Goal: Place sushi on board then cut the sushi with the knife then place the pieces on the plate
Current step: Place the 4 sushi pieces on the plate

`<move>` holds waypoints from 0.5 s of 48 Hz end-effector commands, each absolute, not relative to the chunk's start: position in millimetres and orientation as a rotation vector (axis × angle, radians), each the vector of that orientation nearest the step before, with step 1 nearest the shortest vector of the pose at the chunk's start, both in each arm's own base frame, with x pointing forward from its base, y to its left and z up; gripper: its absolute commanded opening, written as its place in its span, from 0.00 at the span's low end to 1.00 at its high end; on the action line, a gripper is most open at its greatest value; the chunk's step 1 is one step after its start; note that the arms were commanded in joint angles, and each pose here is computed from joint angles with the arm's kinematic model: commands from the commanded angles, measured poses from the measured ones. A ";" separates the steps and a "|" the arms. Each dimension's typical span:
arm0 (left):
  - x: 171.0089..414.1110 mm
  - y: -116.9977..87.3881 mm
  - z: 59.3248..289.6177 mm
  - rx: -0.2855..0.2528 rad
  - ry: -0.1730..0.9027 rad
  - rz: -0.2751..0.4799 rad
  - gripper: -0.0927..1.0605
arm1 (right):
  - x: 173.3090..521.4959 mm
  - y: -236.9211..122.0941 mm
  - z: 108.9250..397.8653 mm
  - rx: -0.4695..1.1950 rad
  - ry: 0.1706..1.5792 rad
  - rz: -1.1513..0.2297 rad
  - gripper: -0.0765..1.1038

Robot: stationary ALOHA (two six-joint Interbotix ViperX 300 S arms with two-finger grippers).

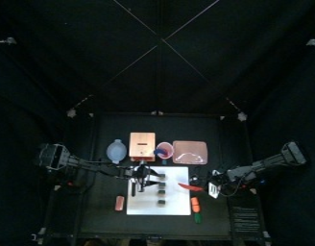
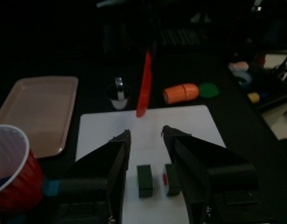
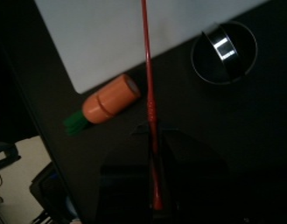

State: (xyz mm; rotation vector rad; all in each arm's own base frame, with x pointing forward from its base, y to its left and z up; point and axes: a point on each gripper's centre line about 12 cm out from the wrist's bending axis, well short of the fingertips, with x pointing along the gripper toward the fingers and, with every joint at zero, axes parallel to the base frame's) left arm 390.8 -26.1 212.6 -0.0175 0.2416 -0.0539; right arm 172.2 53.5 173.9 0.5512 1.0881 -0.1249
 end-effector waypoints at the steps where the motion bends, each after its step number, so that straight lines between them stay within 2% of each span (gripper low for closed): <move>1: 390.7 -19.4 224.7 -0.045 0.141 -0.022 0.73 | 170.2 52.8 172.0 0.557 1.090 -0.127 0.26; 7: 389.5 -14.4 222.8 -0.063 0.118 0.002 0.73 | 167.0 51.6 166.6 0.555 1.102 -0.134 0.31; 24: 395.0 -13.1 215.7 -0.067 0.131 0.009 0.73 | 163.1 53.2 166.1 0.558 1.134 -0.136 0.58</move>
